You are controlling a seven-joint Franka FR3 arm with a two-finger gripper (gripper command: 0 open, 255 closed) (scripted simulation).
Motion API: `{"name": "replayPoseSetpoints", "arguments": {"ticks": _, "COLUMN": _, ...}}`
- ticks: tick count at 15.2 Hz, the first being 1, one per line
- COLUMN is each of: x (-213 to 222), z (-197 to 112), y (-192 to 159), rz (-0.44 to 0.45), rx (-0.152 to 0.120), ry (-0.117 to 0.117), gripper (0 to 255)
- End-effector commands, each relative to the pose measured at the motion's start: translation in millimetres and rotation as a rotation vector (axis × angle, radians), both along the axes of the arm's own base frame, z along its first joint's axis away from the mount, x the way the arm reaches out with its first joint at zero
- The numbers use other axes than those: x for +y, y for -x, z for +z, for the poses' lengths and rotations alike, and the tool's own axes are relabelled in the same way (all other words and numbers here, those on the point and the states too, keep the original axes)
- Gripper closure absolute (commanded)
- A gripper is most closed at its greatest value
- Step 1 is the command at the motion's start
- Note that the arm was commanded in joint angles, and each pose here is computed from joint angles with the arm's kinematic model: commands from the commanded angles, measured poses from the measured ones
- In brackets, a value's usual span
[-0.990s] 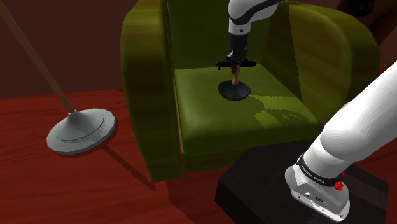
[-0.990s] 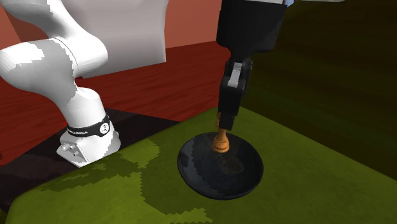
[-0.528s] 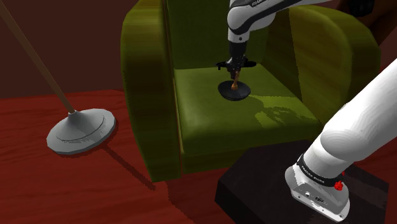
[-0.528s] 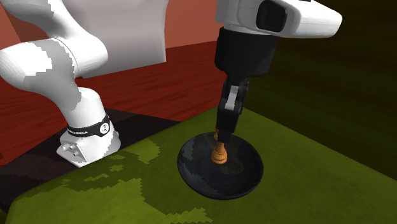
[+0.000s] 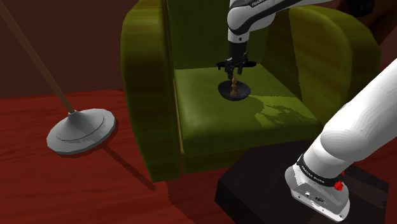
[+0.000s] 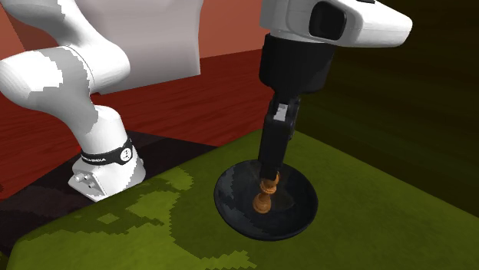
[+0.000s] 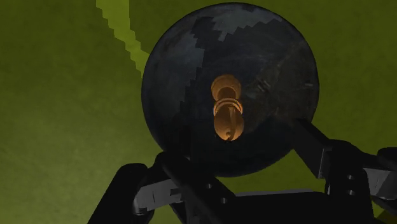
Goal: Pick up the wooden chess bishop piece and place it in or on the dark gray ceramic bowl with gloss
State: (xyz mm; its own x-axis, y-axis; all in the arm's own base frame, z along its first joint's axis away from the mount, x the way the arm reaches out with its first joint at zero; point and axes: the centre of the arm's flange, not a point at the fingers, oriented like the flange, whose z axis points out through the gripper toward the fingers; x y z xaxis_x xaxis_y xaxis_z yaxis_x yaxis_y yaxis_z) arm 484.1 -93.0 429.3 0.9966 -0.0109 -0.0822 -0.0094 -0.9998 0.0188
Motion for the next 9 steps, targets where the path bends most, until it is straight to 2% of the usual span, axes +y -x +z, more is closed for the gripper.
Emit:
{"name": "replayPoseSetpoints", "arguments": {"ticks": 1, "x": 0.0, "z": 0.0, "y": 0.0, "rz": 0.000, "rx": 0.000, "ry": 0.000, "gripper": 0}}
{"name": "replayPoseSetpoints", "arguments": {"ticks": 4, "x": 0.0, "z": 0.0, "y": 0.0, "rz": 0.000, "rx": 0.000, "ry": 0.000, "gripper": 0}}
{"name": "replayPoseSetpoints", "arguments": {"ticks": 8, "x": 0.9, "z": 49.8, "y": -4.1, "rz": 0.000, "rx": 0.000, "ry": 0.000, "gripper": 0}}
{"name": "replayPoseSetpoints", "arguments": {"ticks": 9, "x": 0.9, "z": 49.8, "y": -4.1, "rz": 0.000, "rx": 0.000, "ry": 0.000, "gripper": 0}}
